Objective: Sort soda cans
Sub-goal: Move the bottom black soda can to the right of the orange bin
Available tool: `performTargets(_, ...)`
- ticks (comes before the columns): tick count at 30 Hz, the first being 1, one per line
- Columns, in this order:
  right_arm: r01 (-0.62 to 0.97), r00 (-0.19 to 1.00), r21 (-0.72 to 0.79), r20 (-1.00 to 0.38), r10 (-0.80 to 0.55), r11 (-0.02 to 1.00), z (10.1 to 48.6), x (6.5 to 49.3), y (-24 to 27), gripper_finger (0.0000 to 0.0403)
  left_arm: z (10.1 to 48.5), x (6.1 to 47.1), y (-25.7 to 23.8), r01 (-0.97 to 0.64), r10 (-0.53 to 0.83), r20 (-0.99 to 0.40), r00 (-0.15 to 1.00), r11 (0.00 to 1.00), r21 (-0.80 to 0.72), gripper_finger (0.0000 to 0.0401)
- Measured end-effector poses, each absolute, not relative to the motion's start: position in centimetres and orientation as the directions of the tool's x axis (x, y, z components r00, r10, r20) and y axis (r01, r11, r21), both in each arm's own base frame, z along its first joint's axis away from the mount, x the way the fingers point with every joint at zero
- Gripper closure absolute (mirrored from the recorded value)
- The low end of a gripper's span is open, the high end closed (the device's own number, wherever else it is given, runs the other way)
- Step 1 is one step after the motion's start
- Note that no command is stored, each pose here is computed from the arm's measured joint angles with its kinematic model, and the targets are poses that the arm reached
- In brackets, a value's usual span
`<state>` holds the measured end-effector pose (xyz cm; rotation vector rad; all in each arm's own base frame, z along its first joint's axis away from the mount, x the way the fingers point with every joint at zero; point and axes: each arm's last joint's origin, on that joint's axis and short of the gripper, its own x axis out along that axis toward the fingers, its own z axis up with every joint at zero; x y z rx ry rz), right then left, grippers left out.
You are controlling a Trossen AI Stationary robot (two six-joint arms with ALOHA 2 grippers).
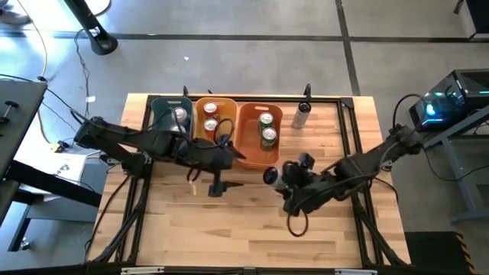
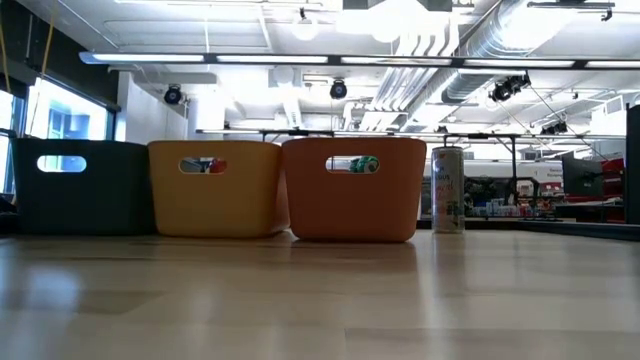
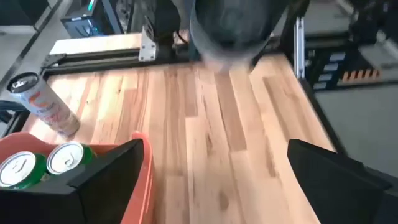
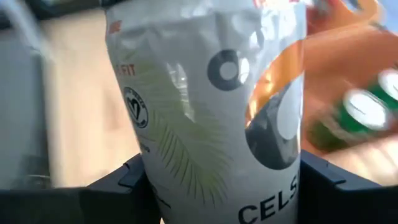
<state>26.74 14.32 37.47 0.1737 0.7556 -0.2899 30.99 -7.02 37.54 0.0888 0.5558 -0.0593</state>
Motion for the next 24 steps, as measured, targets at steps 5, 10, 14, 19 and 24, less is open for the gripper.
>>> performTargets(5,0.392,0.621,0.058,-0.753,-0.218,0.918,37.8,23.4,14.8,0.0168,38.5,29.0,-6.5,0.053,-0.039,-0.557,0.83,0.999,0.01,0.0005)
performTargets(10,0.505,0.559,0.033,-0.774,-0.297,0.863,36.5,20.3,16.6,0.0168,37.6,26.2,-5.8,-0.007,-0.031,-0.553,0.832,0.998,-0.066,0.0003)
performTargets(14,0.591,0.589,0.133,-0.745,-0.313,0.796,33.9,18.2,18.0,0.0168,34.3,24.4,-5.3,-0.079,-0.037,-0.465,0.884,0.971,-0.228,0.0003)
performTargets(19,0.628,0.692,0.336,-0.655,-0.305,0.702,28.4,18.8,19.0,0.0168,30.0,22.7,-5.3,-0.108,-0.065,-0.336,0.94,0.876,-0.471,0.0002)
performTargets(24,0.713,0.692,0.342,-0.481,-0.538,0.612,25.9,21.2,15.8,0.0168,28.6,22.2,-5.2,-0.113,-0.07,-0.296,0.953,0.822,-0.558,0.0002)
